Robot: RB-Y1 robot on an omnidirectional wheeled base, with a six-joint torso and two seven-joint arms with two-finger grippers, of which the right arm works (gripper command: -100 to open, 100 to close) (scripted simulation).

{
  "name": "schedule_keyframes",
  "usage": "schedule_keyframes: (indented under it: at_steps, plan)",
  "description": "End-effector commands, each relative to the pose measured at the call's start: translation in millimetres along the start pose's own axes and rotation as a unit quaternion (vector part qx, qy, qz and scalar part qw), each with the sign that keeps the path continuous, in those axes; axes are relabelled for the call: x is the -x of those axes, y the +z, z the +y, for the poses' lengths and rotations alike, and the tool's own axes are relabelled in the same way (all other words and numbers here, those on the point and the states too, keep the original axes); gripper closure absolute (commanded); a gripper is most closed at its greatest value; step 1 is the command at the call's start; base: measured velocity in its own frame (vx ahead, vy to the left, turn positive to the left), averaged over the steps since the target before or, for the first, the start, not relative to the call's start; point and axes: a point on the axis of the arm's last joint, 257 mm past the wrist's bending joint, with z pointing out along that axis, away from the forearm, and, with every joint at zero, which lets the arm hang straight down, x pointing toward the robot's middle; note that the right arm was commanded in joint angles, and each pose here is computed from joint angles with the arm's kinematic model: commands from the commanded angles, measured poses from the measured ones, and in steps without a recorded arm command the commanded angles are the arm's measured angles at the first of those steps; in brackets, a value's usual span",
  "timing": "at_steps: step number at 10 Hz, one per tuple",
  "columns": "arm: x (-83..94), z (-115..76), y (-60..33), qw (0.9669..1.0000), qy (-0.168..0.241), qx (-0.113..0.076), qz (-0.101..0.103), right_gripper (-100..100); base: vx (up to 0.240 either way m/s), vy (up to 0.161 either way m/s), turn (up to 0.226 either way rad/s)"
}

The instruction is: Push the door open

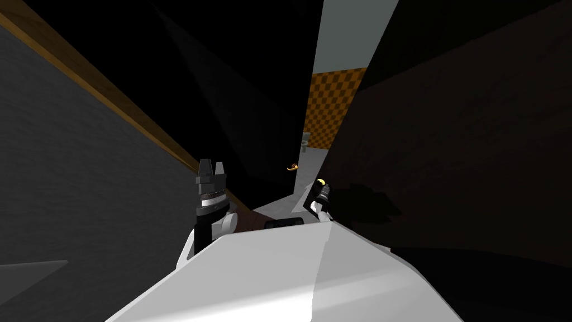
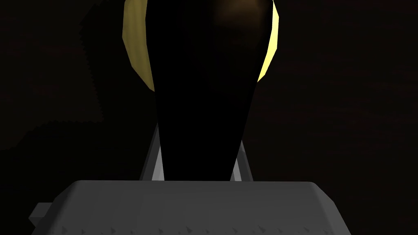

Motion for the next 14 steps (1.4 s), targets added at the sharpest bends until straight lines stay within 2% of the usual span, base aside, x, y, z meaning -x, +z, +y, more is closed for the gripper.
schedule_keyframes:
  at_steps: [1,2,3,6,9,10,11,12,13,14]
  plan:
    - [12.3,9.2,4.9,0.9998,-0.002,0.013,-0.014,100,0.057,-0.018,0.026]
    - [12.3,9.2,4.9,0.9998,-0.002,0.013,-0.014,100,0.014,-0.009,-0.012]
    - [23.4,6.1,3.1,0.9994,0.000,0.008,-0.034,100,0.051,-0.019,0.089]
    - [36.9,0.9,-0.9,0.9982,0.003,0.000,-0.060,100,0.105,-0.034,0.062]
    - [52.7,-8.6,-10.2,0.9955,0.008,-0.013,-0.093,100,0.142,-0.045,0.059]
    - [54.4,-11.5,-11.8,0.9958,0.005,-0.017,-0.090,100,0.050,-0.025,-0.015]
    - [79.5,-2.6,-5.4,0.9928,0.001,-0.003,-0.120,100,0.004,-0.097,0.200]
    - [79.5,-2.6,-5.4,0.9928,0.001,-0.003,-0.120,100,-0.026,-0.128,0.132]
    - [97.0,3.4,-2.4,0.9897,-0.001,0.006,-0.143,100,0.005,-0.140,0.201]
    - [97.0,3.4,-2.4,0.9897,-0.001,0.006,-0.143,100,0.032,-0.105,0.094]
